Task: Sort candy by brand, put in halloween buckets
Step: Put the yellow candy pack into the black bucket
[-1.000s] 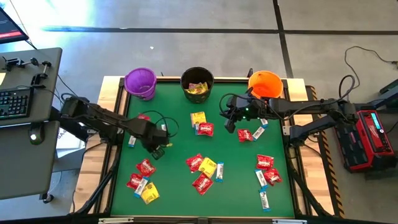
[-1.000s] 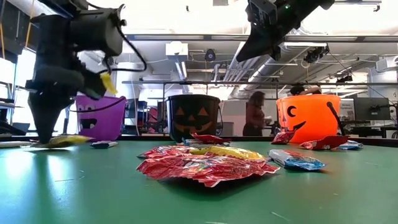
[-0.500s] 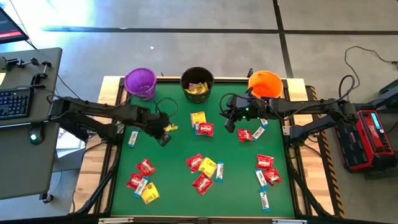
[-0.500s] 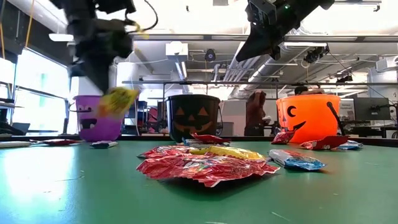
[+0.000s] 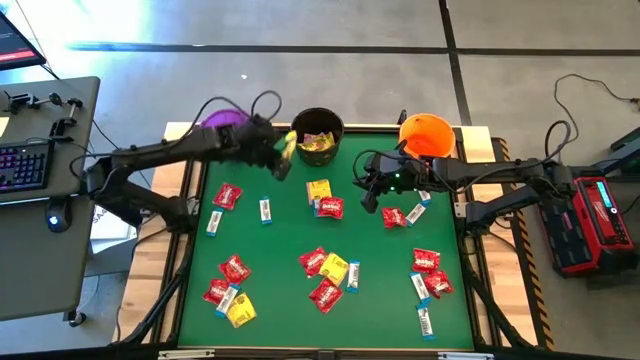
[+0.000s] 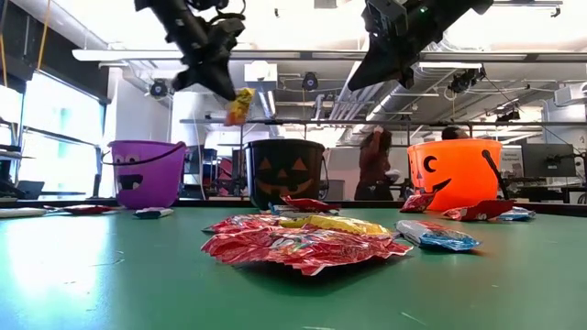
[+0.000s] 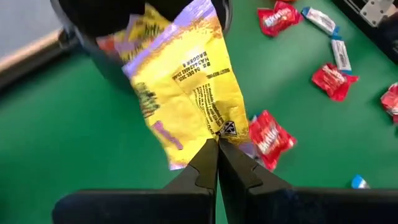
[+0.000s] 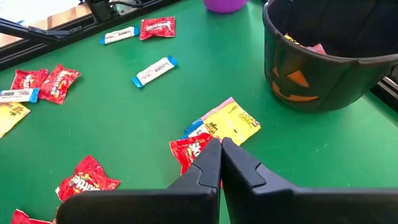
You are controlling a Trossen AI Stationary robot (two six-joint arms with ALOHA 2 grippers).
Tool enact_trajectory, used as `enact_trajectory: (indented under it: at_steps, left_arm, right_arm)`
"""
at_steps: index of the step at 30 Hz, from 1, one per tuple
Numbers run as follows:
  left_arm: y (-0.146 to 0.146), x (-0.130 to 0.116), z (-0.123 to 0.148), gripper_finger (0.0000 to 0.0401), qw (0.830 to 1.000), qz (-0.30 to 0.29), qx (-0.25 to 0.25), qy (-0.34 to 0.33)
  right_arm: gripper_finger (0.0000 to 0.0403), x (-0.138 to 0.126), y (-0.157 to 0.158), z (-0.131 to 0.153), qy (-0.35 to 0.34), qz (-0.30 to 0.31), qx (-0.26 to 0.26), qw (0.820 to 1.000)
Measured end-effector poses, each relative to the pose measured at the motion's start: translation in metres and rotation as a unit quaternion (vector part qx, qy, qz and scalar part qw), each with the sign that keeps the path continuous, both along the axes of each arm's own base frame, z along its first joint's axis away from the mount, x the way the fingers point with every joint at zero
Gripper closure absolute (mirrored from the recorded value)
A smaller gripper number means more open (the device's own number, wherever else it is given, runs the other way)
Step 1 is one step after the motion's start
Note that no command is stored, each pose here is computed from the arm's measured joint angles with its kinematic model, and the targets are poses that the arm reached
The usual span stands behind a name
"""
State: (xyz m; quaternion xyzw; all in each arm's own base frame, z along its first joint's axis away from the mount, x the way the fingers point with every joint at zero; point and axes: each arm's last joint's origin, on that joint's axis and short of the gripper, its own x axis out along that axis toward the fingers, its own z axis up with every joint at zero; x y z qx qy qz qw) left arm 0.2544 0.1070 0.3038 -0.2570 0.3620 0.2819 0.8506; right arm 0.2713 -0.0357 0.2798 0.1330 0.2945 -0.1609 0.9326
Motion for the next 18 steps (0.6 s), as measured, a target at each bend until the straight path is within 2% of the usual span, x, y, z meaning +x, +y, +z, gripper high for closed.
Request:
enact_trajectory:
  at_steps: [6,18]
  left_arm:
    - [0.038,0.026,0.007,0.0401,0.999,-0.015,0.034,0.016]
    - [0.093,0.084,-0.007,0.0401,0.996,-0.058,0.052,0.039]
  right_arm:
    - [0.0403,0.0,-0.001,0.0,0.001,-0.01,-0.007,1.0]
    - [0.0403,0.0,-0.002,0.0,-0.001,-0.031,-0.009,0.999]
